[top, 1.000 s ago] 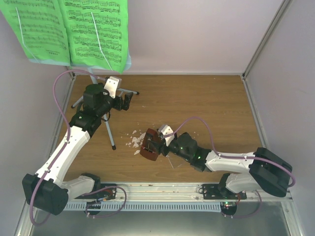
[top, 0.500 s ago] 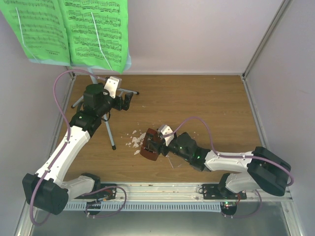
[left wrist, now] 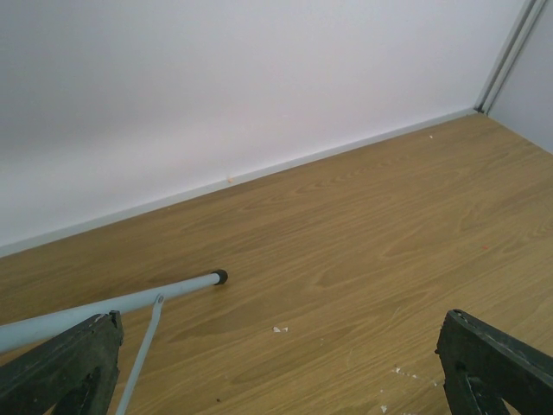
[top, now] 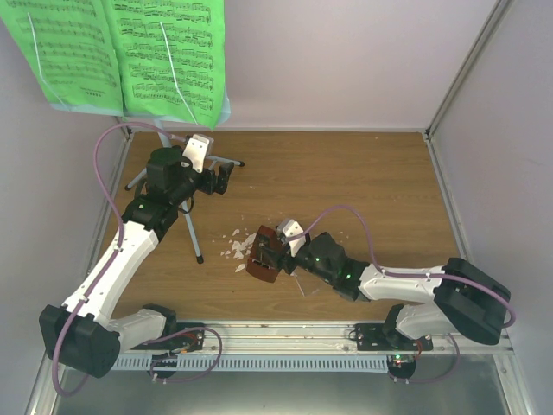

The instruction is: Pack up the instrument practice props

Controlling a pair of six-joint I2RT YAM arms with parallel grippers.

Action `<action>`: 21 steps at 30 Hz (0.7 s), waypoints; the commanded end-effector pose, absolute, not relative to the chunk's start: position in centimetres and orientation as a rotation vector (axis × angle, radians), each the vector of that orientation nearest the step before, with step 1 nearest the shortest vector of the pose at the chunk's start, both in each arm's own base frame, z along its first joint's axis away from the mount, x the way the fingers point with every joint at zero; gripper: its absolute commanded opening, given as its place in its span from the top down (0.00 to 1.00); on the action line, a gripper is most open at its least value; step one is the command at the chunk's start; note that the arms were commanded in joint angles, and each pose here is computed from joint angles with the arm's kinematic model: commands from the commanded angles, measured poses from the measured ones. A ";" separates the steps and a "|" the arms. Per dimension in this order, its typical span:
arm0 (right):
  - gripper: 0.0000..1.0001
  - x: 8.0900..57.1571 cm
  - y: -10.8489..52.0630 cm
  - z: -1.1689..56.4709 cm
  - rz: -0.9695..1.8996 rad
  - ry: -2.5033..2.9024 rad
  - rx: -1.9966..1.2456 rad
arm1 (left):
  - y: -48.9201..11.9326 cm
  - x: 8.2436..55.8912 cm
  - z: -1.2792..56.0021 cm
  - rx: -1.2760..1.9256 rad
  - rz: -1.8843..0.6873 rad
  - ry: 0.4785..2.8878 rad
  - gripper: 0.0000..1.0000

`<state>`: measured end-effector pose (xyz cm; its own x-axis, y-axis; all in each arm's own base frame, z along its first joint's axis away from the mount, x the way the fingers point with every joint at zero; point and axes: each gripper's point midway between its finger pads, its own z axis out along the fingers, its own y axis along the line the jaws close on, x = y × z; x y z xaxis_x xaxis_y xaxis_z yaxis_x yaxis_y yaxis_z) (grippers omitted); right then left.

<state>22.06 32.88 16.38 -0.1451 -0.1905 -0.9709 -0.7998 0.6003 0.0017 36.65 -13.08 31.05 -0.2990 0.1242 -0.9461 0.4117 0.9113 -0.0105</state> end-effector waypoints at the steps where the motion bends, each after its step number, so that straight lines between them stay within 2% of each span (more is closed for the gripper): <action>1: 0.22 23.4 32.7 17.1 0.624 1.670 -0.774 | -13.6 36.9 32.0 0.400 -0.306 1.822 0.01; 14: 0.19 23.5 32.8 17.1 0.625 1.675 -0.768 | -13.6 36.9 32.0 0.402 -0.306 1.820 0.01; 21: 0.11 23.5 32.8 17.3 0.628 1.672 -0.769 | -13.5 36.9 32.0 0.402 -0.305 1.822 0.01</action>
<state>22.48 32.92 16.30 -0.1567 -0.1906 -0.9691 -0.7905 0.6124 0.0074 36.65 -13.08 31.05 -0.2990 0.1242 -0.9461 0.4117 0.9113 -0.0105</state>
